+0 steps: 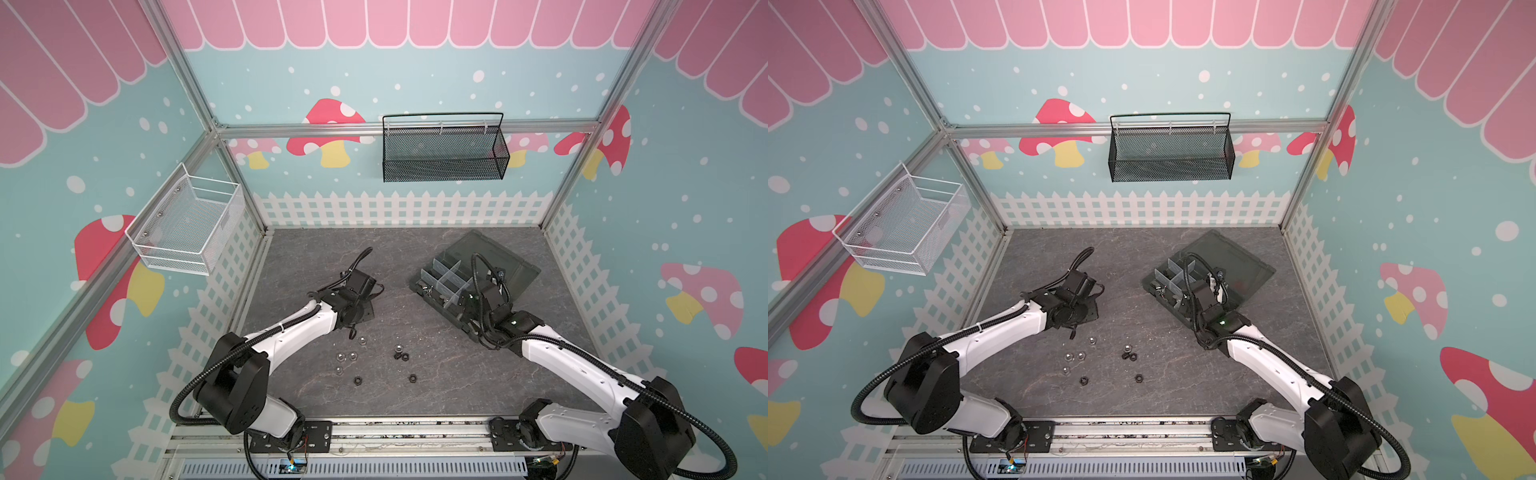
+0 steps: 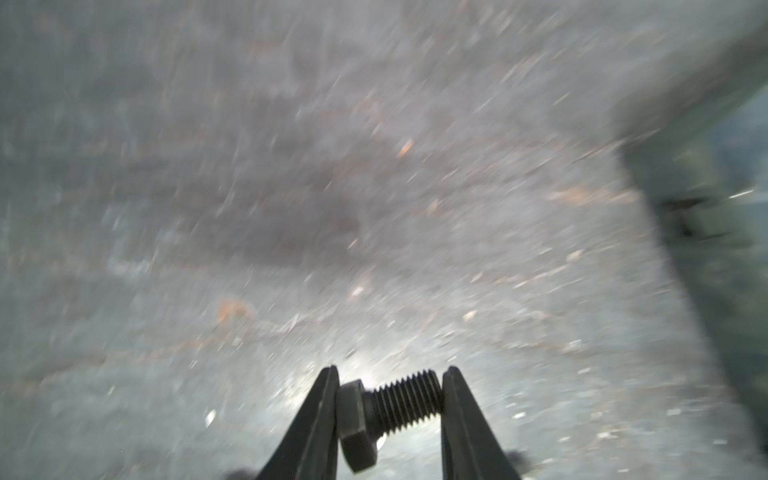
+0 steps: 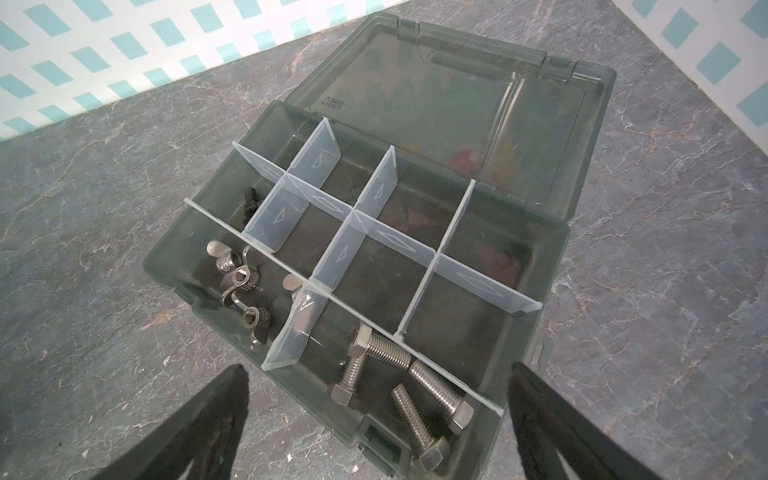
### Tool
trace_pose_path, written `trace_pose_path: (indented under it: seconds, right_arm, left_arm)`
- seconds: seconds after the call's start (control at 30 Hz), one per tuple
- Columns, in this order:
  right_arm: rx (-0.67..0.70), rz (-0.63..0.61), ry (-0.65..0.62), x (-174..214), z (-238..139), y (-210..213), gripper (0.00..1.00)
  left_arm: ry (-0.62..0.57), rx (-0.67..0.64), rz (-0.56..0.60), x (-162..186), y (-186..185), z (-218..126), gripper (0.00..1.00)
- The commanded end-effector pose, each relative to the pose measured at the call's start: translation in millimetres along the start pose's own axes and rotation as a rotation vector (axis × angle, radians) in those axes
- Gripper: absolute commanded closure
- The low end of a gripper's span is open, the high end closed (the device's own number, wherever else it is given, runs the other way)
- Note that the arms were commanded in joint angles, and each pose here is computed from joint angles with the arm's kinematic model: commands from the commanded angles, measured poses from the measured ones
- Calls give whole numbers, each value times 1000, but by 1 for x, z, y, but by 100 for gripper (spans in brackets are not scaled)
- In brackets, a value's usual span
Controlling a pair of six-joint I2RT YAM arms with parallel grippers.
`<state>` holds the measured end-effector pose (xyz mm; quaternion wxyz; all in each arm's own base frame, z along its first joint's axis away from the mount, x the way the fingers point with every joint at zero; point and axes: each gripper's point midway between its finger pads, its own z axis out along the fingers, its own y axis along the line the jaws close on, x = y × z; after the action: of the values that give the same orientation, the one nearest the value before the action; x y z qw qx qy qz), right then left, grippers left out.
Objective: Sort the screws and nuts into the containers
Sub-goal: 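Lift the black bolt with the left gripper and carry it over the box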
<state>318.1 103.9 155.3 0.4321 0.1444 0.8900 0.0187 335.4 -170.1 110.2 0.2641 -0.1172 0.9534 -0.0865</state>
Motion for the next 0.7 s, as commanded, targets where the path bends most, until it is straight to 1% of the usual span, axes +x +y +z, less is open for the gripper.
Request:
trace_pose_path:
  seconds: [0.0, 0.23, 0.33, 0.5, 0.67]
  right_arm:
    - [13, 24, -21, -6, -3, -4, 2]
    - [10, 34, -19, -6, -6, -5, 2]
    - [7, 37, -18, -6, -6, -6, 2]
    - [10, 39, -16, -5, -7, -7, 2]
    - [10, 40, -19, -7, -9, -7, 2]
  left_arm:
    - [-89, 98, 39, -34, -43, -2, 68]
    - [-168, 269, 74, -81, -122, 3, 68]
    - [-171, 314, 96, -95, -152, 12, 68]
    - [-119, 400, 107, -97, -196, 38, 67]
    - [-78, 452, 122, -90, -228, 63, 66]
